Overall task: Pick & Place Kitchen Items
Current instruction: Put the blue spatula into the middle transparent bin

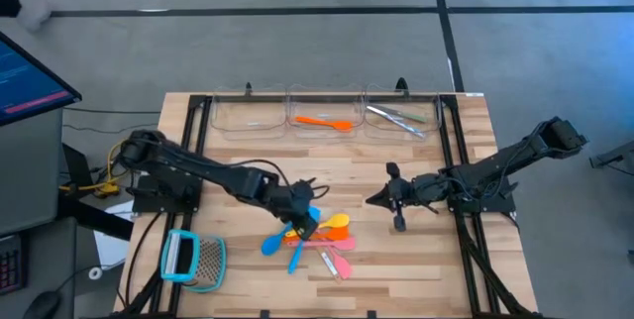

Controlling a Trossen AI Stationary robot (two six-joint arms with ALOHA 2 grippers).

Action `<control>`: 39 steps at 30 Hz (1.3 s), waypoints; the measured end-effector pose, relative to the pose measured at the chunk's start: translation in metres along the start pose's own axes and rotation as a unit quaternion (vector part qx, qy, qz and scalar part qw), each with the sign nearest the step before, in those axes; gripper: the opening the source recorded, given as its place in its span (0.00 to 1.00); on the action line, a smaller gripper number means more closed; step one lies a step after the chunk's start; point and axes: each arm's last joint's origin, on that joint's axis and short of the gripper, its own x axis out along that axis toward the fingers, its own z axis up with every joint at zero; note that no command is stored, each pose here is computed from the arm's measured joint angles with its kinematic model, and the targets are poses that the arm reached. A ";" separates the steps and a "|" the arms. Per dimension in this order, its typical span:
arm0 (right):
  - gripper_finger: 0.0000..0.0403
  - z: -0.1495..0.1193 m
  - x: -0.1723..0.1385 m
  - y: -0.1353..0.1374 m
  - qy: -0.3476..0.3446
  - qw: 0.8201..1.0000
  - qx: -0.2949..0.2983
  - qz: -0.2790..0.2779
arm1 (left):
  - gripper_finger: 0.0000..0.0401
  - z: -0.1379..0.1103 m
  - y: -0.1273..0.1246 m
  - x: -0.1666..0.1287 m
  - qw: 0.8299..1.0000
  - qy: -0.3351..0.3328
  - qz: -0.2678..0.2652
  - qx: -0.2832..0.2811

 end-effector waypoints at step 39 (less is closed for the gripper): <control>0.00 -0.001 0.000 0.001 0.002 1.000 -0.003 0.002 | 0.00 -0.016 0.013 0.057 0.987 0.060 0.132 0.068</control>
